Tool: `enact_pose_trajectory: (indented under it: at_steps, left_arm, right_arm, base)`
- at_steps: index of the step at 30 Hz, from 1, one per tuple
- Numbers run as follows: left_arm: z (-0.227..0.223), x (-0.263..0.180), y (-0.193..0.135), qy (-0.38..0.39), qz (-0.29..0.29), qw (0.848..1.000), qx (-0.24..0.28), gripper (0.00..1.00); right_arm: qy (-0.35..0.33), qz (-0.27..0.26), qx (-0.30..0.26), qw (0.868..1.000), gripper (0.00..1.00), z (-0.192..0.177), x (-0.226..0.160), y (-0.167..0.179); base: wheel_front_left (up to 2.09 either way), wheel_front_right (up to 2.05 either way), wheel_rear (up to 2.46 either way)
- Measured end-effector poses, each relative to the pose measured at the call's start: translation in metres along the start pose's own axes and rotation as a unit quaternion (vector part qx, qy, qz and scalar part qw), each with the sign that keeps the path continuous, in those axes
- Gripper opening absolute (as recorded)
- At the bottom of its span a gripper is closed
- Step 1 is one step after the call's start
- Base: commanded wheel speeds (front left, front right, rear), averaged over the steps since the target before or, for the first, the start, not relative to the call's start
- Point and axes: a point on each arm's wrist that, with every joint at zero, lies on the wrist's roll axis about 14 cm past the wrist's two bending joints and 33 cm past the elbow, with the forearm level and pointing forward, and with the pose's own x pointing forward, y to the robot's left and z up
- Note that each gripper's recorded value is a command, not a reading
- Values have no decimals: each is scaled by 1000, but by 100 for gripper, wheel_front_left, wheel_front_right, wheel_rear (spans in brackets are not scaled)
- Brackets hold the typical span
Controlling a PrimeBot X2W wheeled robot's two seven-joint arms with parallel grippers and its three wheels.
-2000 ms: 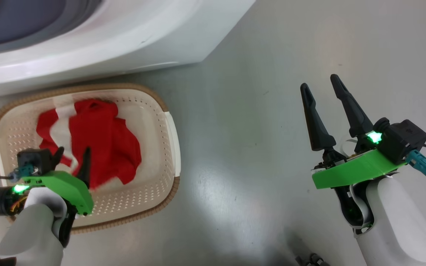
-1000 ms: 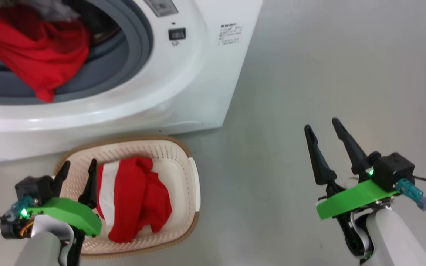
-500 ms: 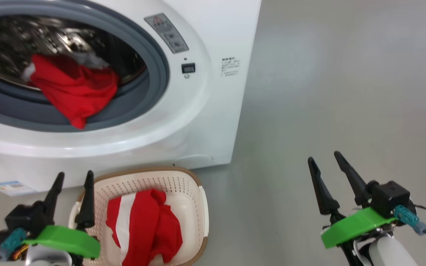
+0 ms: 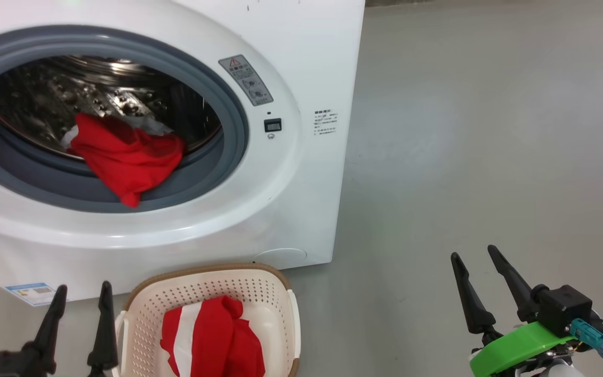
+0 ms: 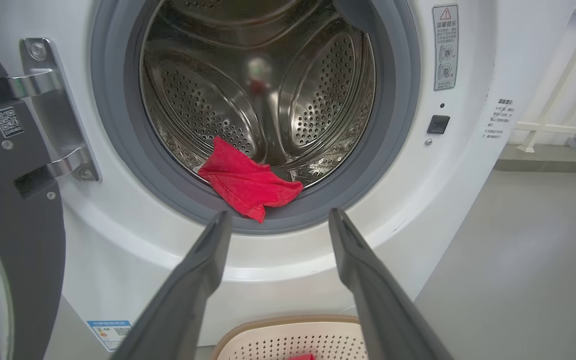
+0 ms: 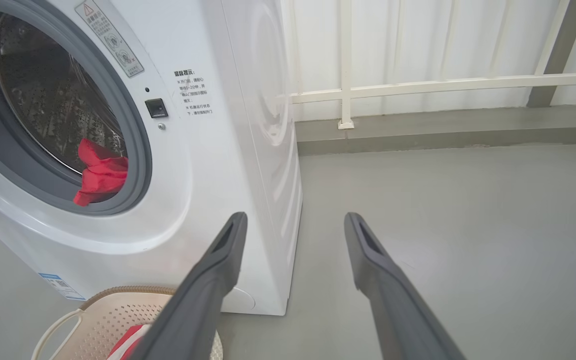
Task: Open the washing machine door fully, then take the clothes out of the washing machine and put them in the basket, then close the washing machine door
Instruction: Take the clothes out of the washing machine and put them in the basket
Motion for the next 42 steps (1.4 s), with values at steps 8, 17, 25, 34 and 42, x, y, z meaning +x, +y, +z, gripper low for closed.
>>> enact_pose_trajectory:
  at_steps: [8, 17, 25, 34, 42]
  left_arm:
    - [6, -24, 13, -10, 25, 1000, 9, 100]
    - [6, -32, 14, -10, 32, 999, 6, 100]
    - [3, -30, 13, -6, 30, 999, 6, 100]
    - [-12, -24, 1, 16, 14, 1000, 1, 100]
    - [-26, 16, -10, 37, -19, 999, 24, 100]
  right_arm:
    - [-3, 1, -1, 1000, 100, 2, -5, 0]
    - [3, -3, -1, 1000, 100, -2, -9, -2]
    - [6, -7, -1, 1000, 100, -5, -9, -5]
    - [14, -7, 2, 1000, 100, -10, -5, -4]
    - [21, 1, 7, 1000, 100, -16, 10, 3]
  base:
    - [0, 0, 0]
    - [0, 0, 0]
    - [0, 0, 0]
    - [0, 0, 0]
    - [0, 0, 0]
